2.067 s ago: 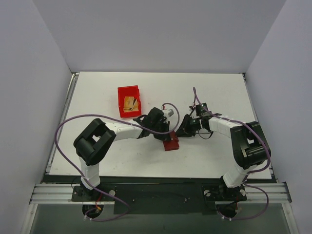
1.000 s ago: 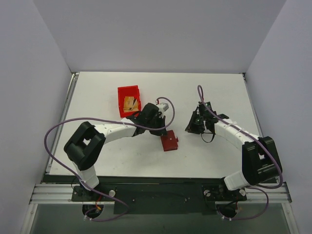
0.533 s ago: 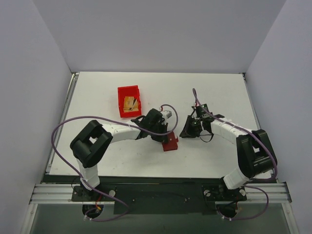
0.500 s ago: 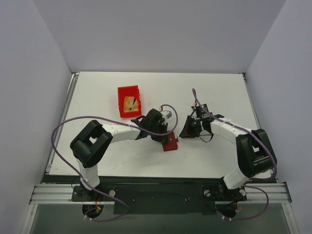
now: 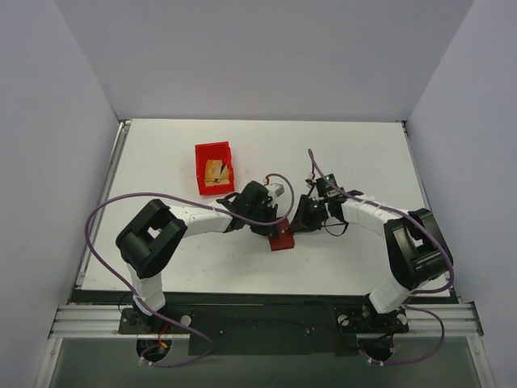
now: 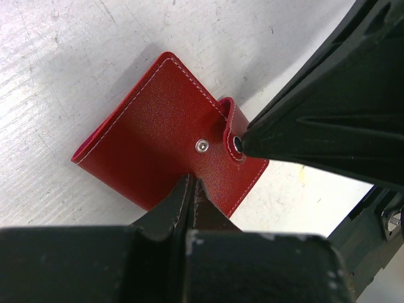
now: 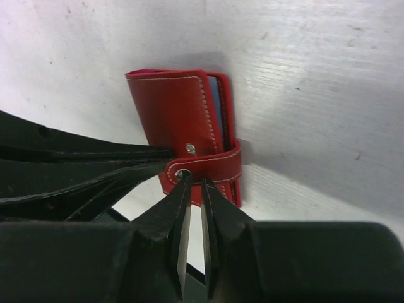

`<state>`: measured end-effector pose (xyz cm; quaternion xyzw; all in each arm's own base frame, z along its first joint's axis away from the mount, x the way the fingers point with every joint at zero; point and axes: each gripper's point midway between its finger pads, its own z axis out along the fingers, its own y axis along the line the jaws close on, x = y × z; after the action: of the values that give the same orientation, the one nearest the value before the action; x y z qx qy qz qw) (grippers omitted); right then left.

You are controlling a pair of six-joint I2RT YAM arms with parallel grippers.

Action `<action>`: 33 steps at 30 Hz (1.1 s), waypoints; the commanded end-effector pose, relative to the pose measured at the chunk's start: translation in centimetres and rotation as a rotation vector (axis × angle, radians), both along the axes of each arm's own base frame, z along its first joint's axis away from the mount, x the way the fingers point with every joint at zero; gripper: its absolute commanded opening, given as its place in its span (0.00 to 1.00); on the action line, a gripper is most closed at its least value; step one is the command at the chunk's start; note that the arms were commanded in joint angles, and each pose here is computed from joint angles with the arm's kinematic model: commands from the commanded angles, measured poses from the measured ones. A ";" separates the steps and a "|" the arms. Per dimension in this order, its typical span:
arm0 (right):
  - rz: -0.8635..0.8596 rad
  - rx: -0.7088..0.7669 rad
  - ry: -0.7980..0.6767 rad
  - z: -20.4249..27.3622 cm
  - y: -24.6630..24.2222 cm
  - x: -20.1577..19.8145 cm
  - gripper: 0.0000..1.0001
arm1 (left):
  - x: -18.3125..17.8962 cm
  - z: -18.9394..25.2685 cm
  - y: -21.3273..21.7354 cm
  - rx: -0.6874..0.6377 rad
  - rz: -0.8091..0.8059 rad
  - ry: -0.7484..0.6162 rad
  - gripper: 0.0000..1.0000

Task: Put the credit cards into the card holder
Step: Close the card holder at the center of the board.

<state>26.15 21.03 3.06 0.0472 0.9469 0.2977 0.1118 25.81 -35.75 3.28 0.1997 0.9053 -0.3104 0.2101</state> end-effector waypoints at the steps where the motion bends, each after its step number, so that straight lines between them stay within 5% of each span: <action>1: 0.048 0.047 -0.047 1.5 1.7 0.9 0.09 | -0.4 -1.0 0.9 0.038 0.002 0.013 0.00; 33: 0.068 0.002 -0.015 0.0 2.6 1.2 0.10 | -0.4 -1.4 1.3 0.043 0.008 0.015 0.00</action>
<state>26.96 23.28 2.70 0.0223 0.9456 0.3073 0.1045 25.79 -35.76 3.24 0.2000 0.9045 -0.3123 0.2106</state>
